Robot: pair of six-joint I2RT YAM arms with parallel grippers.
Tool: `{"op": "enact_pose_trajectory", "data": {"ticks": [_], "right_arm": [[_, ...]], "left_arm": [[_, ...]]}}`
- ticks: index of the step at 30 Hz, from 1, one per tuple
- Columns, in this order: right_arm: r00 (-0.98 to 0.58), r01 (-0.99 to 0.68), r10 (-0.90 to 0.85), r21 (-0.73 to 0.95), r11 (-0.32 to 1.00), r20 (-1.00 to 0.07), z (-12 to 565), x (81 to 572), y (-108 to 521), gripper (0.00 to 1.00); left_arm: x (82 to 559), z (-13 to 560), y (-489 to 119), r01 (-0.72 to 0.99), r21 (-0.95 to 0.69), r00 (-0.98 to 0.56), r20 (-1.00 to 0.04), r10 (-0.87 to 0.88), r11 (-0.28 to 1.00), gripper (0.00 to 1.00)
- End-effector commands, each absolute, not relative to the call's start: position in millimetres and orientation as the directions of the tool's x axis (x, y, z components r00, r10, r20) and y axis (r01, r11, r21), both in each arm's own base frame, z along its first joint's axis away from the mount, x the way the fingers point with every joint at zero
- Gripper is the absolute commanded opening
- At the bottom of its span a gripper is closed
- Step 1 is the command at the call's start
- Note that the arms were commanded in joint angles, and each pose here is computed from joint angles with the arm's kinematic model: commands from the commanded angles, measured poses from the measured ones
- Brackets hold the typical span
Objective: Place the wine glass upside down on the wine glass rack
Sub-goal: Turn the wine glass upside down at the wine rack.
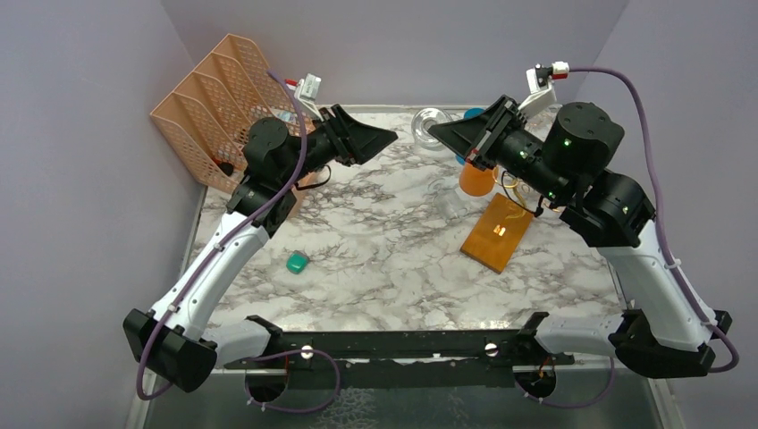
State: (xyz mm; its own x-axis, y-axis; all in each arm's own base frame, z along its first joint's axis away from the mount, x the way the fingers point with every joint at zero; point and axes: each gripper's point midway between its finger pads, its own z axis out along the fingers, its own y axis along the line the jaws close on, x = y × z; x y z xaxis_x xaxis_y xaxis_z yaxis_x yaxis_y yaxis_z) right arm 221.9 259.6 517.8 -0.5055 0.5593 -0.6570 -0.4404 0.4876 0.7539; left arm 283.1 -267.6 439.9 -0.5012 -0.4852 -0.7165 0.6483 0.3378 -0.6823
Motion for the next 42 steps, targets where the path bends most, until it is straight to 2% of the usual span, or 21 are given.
{"op": "enact_pose_trajectory", "data": {"ticks": [1,6,13,23,30,37,42], "right_arm": [[-0.483,-0.368,0.629,0.793,0.486,-0.609,520.8,231.4,251.4,0.01],[-0.471,-0.328,0.665,0.814,0.479,-0.58,520.8,233.1,243.9,0.01],[-0.532,-0.282,0.674,0.857,0.431,-0.513,505.5,232.1,254.4,0.01],[-0.585,-0.213,0.683,0.895,0.392,-0.438,489.2,223.0,253.3,0.01],[-0.627,-0.109,0.689,0.917,0.384,-0.364,469.2,213.9,247.4,0.01],[-0.604,-0.012,0.739,0.931,0.366,-0.298,459.8,203.5,224.1,0.01],[-0.581,0.041,0.768,0.933,0.358,-0.269,453.5,196.3,207.9,0.01]], "left_arm": [[273.4,453.7,-278.8,0.689,-0.682,-0.536,-0.707,-0.462,0.244,0.69],[269.2,459.5,-285.8,0.707,-0.684,-0.561,-0.696,-0.449,0.178,0.66],[259.4,473.7,-294.3,0.691,-0.72,-0.636,-0.646,-0.422,0.061,0.64],[247.7,503.3,-284.0,0.69,-0.723,-0.627,-0.616,-0.477,0.027,0.68],[240.0,498.0,-288.5,0.656,-0.754,-0.687,-0.587,-0.428,-0.019,0.66],[245.3,477.1,-288.6,0.586,-0.81,-0.732,-0.529,-0.43,-0.002,0.66],[253.2,452.8,-290.5,0.541,-0.837,-0.75,-0.523,-0.404,0.081,0.66]]}}
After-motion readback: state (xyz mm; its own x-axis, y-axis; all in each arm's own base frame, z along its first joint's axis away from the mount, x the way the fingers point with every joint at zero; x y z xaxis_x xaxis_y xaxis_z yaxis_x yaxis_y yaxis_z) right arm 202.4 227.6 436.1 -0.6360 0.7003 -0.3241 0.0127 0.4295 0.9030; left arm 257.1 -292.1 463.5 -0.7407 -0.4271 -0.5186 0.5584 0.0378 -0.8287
